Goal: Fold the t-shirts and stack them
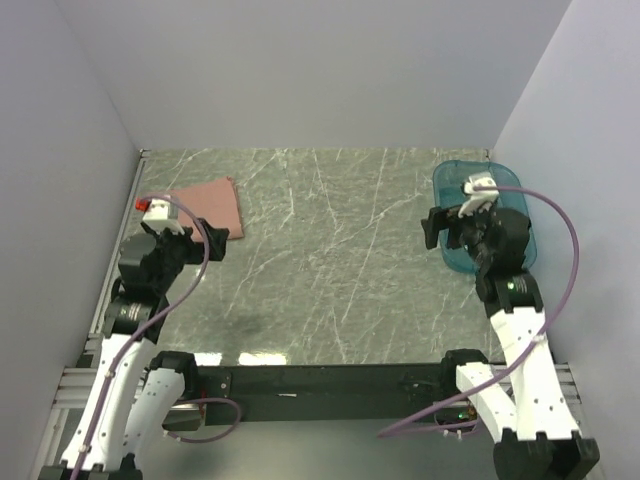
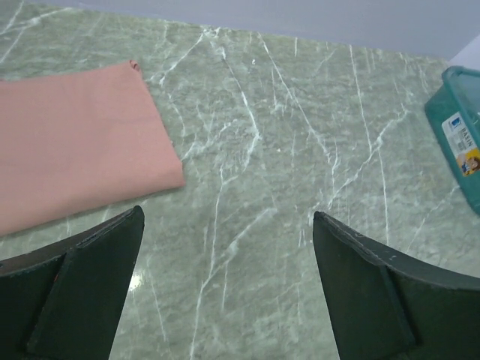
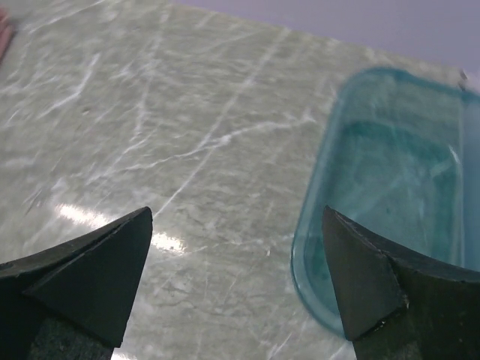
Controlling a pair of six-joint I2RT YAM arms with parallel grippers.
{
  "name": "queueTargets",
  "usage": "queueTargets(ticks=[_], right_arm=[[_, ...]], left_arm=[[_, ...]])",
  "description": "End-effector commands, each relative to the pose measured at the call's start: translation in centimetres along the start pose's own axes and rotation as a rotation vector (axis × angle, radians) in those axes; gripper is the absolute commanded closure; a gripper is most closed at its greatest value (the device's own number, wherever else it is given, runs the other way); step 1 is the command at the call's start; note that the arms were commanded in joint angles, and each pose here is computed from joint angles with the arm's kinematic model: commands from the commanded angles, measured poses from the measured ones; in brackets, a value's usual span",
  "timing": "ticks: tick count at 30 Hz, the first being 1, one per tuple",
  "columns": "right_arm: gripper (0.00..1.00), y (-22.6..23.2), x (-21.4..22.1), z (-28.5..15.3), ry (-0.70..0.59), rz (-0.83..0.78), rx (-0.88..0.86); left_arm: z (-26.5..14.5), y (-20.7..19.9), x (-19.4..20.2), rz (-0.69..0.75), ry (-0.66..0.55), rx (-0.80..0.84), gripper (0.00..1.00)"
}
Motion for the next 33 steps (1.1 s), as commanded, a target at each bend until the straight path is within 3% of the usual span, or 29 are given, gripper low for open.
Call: queueTargets(ticks=[1,7,33], right_arm=[[0.00,-2.0,0.4,-0.4,-0.139,0.217,0.284],[0.00,-4.5,2.2,-1.4,-0.173,0.325,0.510],[0.00,-6.6,4.3,-2.5,-0.196,0.391,0.632]], left_arm=[[-1.0,0.5,0.0,0.060,-0.092,-0.069,0.01],[-2.0,-0.1,0.5,0.066,-0.110,-0.052,0.01],[-1.5,-0.1,0.7,0.053,-0.086,-0.060,0.01]])
Point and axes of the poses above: each gripper's point midway between its finger pads, its own z axis out along the fingers, its own y axis along the line the jaws close on, x = y × z, the point moved 7 cm from there along -z, back along the fingers, and after that the axes turned 2 degrees about z, right-handed, at the moved point
